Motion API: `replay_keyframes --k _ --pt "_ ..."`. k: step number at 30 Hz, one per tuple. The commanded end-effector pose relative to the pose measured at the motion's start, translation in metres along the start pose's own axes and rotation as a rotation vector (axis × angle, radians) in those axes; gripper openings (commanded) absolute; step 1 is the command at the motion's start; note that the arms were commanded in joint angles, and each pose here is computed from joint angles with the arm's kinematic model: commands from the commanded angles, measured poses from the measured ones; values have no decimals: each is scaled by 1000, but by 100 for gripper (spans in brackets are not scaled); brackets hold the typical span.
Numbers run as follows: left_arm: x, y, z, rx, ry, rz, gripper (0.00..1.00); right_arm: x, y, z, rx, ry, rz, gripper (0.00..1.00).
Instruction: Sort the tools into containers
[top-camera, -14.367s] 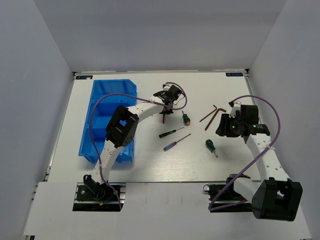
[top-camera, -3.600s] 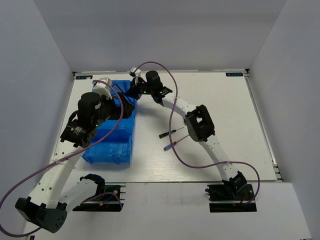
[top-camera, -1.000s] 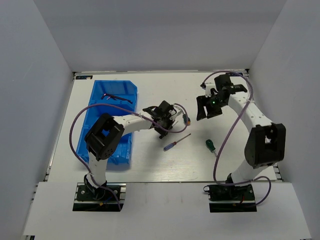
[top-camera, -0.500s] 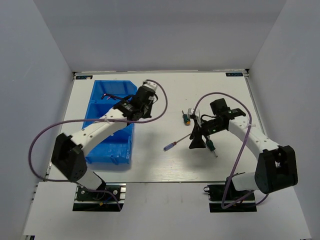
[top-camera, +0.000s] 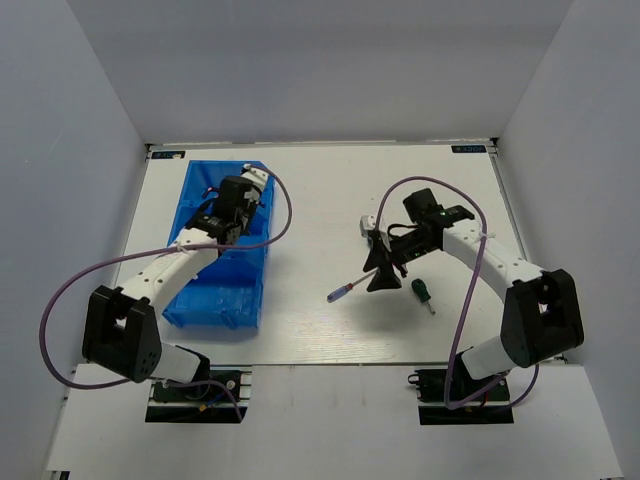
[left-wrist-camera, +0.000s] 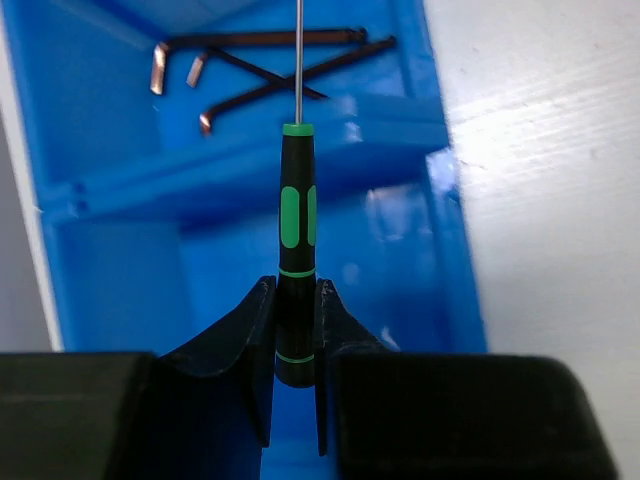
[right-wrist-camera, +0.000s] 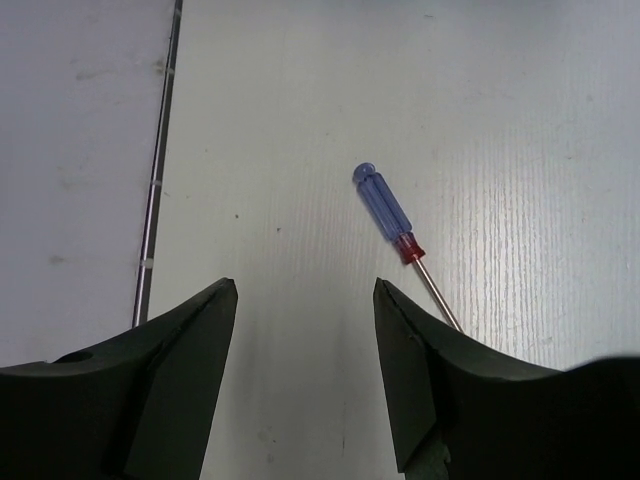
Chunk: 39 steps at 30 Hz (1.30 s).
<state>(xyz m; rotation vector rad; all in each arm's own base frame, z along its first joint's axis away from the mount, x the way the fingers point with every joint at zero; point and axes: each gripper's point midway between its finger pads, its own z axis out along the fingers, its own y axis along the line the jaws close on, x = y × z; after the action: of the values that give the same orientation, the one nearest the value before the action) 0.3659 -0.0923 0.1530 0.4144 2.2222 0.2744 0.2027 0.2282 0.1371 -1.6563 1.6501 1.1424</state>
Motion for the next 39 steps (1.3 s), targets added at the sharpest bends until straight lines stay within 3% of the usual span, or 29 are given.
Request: replay_keyframes --k 1,7,13,20,23,27,31,37,38,39 --pt "-39 25 -5 43 -164 111 0 -17 7 -2 -27 -35 -72 63" --pt "-23 28 9 81 -159 252 0 -6 3 9 -34 19 -90 66" --pt "-3 26 5 117 -154 287 0 -2 -10 17 -24 84 -106 72" --pt "26 54 3 -51 -105 223 10 9 -37 31 47 154 -100 72" --pt "32 60 4 -80 -102 183 23 18 -48 38 72 202 -147 73" --pt "32 68 3 -120 -99 122 52 33 -55 49 36 277 -261 73" --pt "33 73 2 -137 -89 99 68 44 -69 61 43 354 -341 73" --pt "4 83 -24 -148 -153 6 76 52 -77 83 23 393 -399 70" --pt "-9 85 -32 -137 -183 -15 92 52 -75 88 14 396 -408 69" --pt "-13 86 -38 -138 -194 -37 95 53 -79 91 20 401 -417 69"
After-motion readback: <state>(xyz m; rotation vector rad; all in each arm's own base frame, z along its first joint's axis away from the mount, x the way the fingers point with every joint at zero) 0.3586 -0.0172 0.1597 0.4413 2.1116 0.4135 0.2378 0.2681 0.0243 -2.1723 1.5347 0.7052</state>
